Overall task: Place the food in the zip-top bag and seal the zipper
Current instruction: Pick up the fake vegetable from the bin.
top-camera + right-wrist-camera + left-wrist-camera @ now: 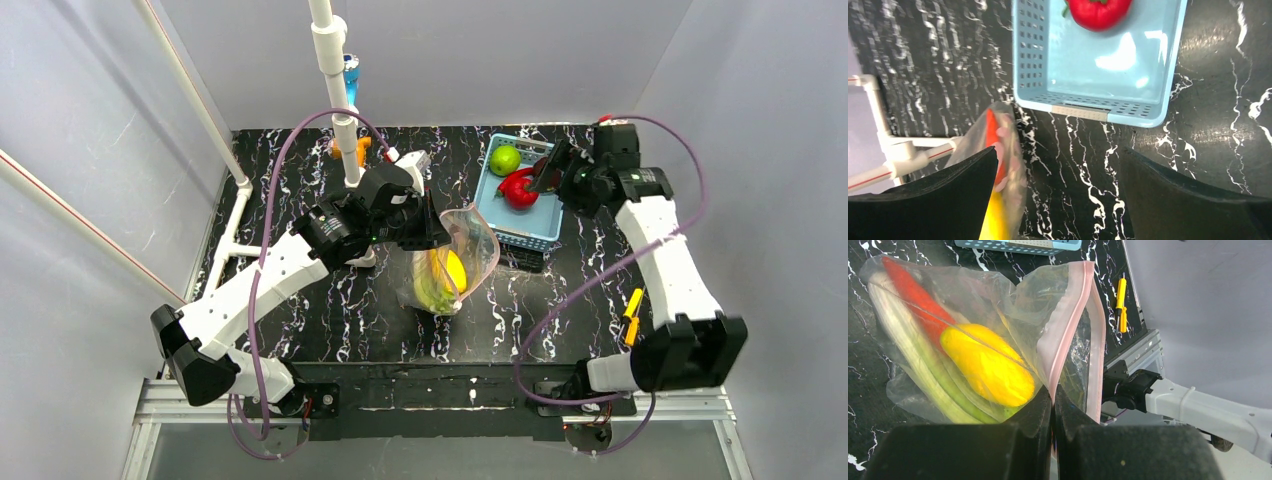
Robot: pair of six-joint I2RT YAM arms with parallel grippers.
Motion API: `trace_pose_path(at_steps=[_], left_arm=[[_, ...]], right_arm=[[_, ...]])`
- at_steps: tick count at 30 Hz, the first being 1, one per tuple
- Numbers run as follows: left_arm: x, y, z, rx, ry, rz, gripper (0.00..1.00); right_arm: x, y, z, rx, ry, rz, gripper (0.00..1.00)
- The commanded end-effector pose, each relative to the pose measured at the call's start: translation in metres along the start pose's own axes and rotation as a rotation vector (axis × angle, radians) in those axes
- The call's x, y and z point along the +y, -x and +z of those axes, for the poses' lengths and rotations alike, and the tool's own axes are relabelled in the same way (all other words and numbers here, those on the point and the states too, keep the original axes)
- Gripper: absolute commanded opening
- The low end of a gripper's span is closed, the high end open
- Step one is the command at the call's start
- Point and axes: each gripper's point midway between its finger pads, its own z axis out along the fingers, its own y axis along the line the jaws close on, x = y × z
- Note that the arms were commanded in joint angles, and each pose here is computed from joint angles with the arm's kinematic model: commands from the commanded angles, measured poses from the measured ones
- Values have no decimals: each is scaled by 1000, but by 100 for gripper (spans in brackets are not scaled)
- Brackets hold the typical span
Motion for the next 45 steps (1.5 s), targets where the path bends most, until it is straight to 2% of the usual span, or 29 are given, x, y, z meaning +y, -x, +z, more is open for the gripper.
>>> trace_pose_path(at_steps=[1,9,14,31,38,45], left_arm=[[-3,14,-17,-57,-7,6,0],[-6,12,-17,-44,-14,-10,0],[-8,9,-13,-19,-22,-25,0],[-9,6,-9,8,-14,-40,0],[-10,7,-9,9,-13,-35,0],[-8,5,-9,14,-8,-35,0]], right_arm=[[-9,5,35,0,-13,34,96],[-26,-17,99,139,-18,7,98],[-34,-19,123,135,-24,1,98],[-34,34,190,128,-43,-19,100],[-43,33,208,150,-92,-37,100],[-54,19,220,163,-195,-146,100]])
